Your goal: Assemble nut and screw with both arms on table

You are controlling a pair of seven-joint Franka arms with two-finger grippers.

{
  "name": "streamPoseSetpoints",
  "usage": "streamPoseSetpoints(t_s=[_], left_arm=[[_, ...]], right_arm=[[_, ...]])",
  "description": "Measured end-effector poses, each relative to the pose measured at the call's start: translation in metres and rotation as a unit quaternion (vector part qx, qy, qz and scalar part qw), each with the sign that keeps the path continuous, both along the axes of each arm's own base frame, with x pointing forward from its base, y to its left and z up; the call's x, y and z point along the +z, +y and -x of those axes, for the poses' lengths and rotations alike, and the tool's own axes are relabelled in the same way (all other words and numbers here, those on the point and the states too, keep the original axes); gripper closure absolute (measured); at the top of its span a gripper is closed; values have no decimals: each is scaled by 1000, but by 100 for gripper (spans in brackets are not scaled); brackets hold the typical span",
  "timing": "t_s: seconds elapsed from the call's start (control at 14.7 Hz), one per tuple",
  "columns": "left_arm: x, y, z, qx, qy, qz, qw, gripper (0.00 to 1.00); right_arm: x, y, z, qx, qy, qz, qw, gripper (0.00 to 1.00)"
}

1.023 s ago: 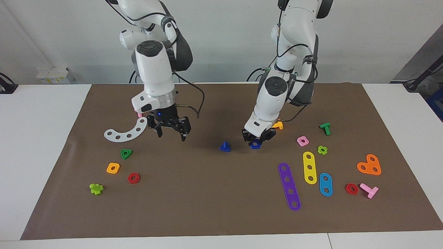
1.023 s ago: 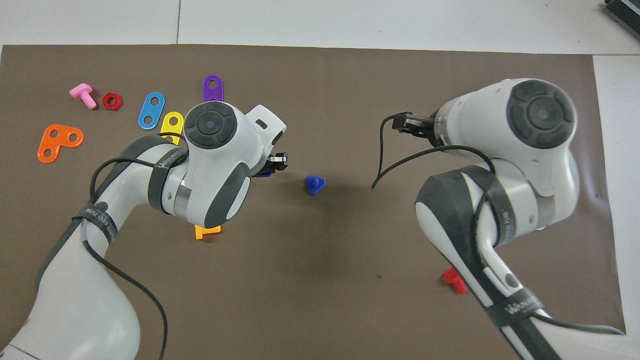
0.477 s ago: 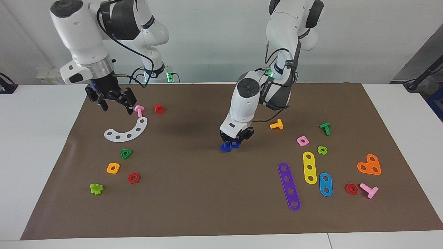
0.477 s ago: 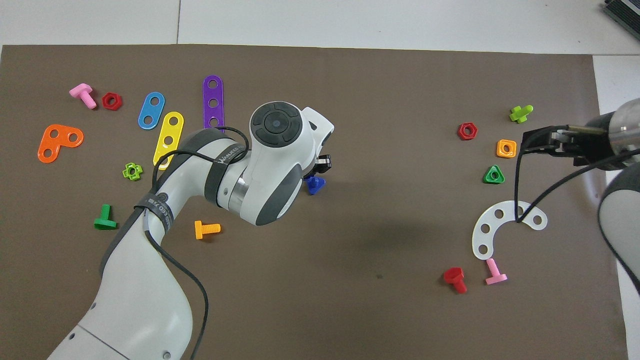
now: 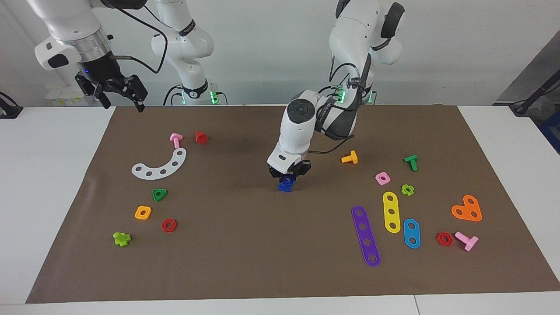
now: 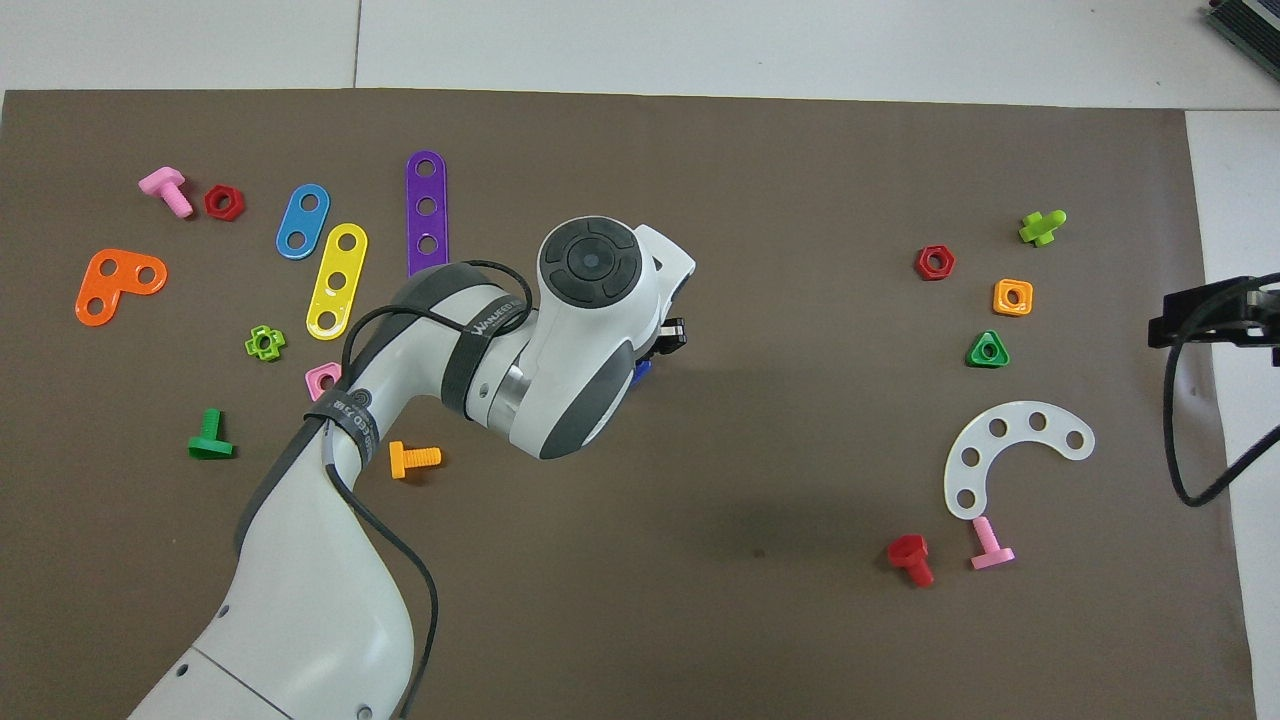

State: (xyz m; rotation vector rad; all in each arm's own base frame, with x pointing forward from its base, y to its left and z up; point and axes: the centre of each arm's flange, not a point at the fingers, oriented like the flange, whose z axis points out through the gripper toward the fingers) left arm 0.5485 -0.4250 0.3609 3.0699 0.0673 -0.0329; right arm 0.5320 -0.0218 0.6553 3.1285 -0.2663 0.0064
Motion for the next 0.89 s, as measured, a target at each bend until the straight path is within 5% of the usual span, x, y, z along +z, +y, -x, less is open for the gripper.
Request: streamPoseSetpoints(t_s=[0.89], left_arm=[[-13,-5,5,-5,10,-8,1000,54]], right_arm=[[-18,3,10,-8,25,-2,1000,0]])
